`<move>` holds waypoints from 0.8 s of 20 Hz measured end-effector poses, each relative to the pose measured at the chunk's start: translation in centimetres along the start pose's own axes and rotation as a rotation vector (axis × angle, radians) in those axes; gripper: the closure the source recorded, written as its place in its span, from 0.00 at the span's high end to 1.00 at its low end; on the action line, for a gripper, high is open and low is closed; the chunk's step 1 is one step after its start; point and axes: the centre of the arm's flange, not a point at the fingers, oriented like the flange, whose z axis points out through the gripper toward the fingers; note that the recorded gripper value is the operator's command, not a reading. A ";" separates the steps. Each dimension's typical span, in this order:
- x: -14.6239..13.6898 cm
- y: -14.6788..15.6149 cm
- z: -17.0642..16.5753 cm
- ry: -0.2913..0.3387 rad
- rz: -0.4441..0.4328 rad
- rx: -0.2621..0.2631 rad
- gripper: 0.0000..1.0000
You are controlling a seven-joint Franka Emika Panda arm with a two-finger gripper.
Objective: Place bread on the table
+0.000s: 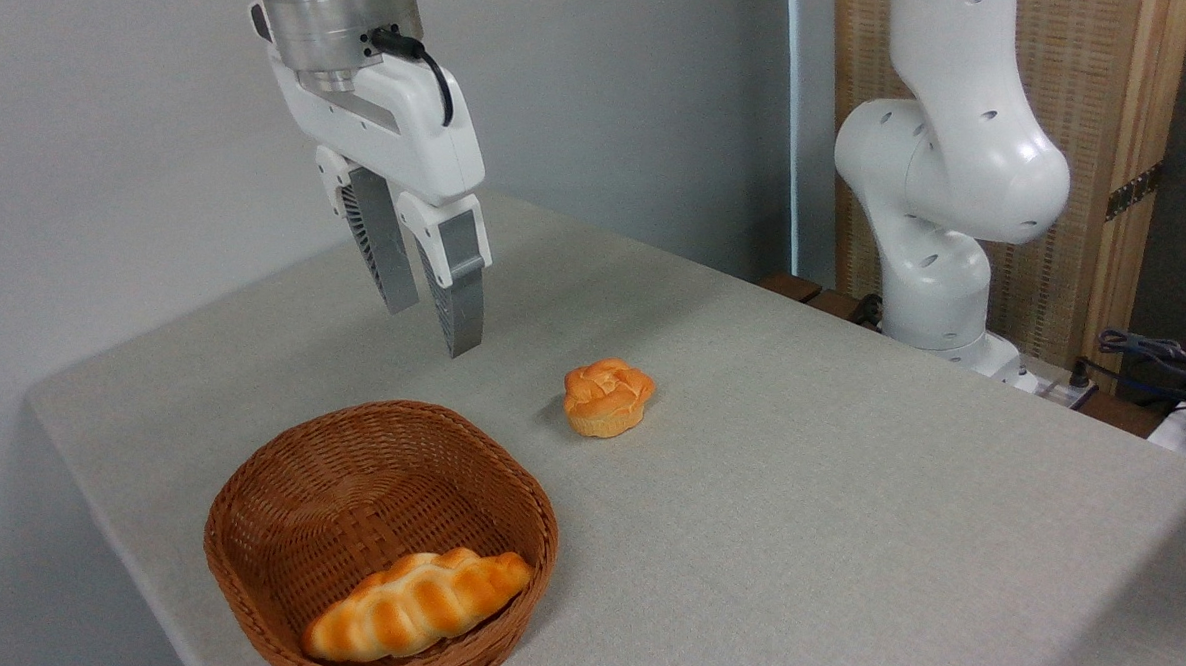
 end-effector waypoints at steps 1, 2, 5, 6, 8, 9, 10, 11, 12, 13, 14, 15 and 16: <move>0.0 0.0 -0.1 0.000 0.001 0.001 1.00; 0.1 0.1 -0.2 0.001 0.003 0.003 1.00; -0.4 0.5 -0.3 -0.031 0.004 -0.014 1.00; -0.5 0.6 -0.3 -0.036 0.004 -0.017 1.00; -0.6 0.6 -0.5 -0.037 0.004 -0.017 1.00; -0.6 0.6 -0.6 -0.035 0.004 -0.016 1.00; -0.7 0.7 -0.7 -0.033 0.004 -0.014 1.00; -0.7 0.8 -1.0 -0.030 0.005 -0.012 1.00; -0.8 0.9 -1.1 -0.027 0.006 -0.010 1.00; -0.8 0.9 -1.2 -0.026 0.006 -0.009 1.00; -0.8 1.0 -1.4 -0.024 0.007 -0.008 1.00; -0.8 1.1 -1.4 -0.022 0.008 -0.008 1.00; -0.8 1.1 -1.5 -0.019 0.008 -0.007 1.00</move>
